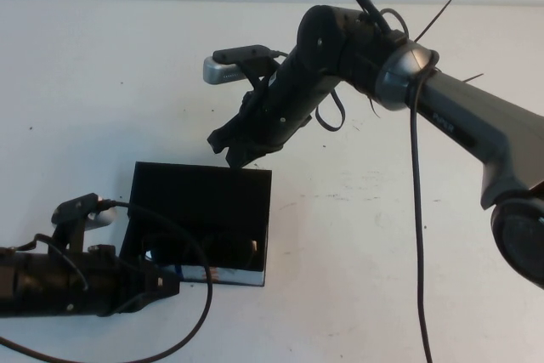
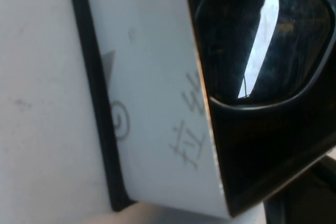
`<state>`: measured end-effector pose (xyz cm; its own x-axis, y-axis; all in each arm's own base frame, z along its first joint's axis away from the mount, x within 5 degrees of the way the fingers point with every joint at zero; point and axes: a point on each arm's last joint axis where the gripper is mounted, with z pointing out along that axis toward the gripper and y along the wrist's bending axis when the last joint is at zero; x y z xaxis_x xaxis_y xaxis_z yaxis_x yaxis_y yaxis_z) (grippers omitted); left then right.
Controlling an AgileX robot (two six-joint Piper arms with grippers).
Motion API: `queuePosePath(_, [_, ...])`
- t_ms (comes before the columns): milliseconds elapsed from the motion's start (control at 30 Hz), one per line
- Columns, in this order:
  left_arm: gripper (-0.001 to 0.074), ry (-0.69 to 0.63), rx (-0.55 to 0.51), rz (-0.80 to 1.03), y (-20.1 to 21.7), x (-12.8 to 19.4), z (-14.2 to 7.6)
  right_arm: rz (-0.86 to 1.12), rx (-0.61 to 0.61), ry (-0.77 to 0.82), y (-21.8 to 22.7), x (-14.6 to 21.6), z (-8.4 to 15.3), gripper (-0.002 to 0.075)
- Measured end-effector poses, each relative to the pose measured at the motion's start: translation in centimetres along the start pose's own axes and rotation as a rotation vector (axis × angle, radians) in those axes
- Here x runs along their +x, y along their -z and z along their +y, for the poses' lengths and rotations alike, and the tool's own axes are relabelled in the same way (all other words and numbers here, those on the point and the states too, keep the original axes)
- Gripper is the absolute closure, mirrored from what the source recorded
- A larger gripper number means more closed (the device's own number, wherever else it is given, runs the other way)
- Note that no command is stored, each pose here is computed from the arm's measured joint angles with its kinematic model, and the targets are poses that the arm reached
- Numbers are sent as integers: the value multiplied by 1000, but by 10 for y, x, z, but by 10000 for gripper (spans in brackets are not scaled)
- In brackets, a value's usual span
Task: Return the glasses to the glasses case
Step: Close the glasses case
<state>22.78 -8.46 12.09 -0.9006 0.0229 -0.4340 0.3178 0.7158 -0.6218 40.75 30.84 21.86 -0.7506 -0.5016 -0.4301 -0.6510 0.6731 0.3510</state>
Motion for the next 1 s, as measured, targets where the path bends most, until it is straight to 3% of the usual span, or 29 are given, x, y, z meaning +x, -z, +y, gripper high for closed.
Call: queuePosePath(1000, [738, 1, 0, -4, 0, 0, 0, 68, -163, -29, 14, -1, 16, 737])
